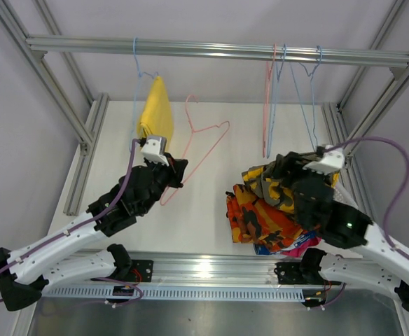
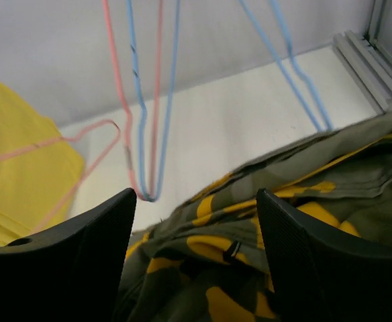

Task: Remove the trousers from the hanger
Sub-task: Place the trousers in the bin.

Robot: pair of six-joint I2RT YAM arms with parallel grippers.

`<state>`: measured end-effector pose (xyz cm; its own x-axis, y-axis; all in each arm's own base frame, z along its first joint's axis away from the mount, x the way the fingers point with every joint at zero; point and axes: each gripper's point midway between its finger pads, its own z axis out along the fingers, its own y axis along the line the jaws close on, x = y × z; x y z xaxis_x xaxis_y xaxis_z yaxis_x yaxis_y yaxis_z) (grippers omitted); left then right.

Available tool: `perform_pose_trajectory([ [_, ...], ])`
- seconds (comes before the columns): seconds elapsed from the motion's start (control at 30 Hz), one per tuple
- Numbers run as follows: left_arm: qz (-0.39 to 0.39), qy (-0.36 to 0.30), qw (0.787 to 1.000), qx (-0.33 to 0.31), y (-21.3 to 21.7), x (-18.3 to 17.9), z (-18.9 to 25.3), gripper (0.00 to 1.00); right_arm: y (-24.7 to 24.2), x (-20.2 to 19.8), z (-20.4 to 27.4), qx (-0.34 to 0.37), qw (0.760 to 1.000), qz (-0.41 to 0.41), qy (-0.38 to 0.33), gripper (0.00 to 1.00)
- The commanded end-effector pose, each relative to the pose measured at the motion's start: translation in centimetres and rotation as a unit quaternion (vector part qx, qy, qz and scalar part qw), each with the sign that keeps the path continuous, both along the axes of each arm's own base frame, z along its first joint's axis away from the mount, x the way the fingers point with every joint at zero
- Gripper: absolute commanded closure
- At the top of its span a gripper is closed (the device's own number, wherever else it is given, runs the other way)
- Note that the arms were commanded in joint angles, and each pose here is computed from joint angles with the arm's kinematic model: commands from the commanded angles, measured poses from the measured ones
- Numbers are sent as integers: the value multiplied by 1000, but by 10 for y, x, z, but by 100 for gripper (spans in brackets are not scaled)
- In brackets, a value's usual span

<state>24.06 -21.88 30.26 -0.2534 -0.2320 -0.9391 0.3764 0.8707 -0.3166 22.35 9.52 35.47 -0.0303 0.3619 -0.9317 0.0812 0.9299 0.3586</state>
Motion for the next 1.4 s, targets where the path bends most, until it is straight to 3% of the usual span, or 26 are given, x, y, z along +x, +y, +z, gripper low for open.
perform_pose_trajectory([
  [0.0, -8, -27, 999, -20, -4, -2, 30, 99, 22, 20, -35, -20, 999, 8, 27, 23],
  [0.23, -17, -28, 999, -6, -10, -6, 28, 99, -29, 48, -139, 34, 985, -71, 156, 22],
  [0.67, -17, -31, 999, -7, -9, -8, 32, 99, -69, 6, -215, 100, 950, -165, 245, 21],
  [0.9, -20, -30, 999, -7, -10, -9, 32, 99, -77, -14, -221, 130, 941, -182, 252, 21],
  [1.37, -43, -31, 999, -12, -18, -15, 34, 99, -75, -13, -163, 146, 960, -145, 191, 20],
])
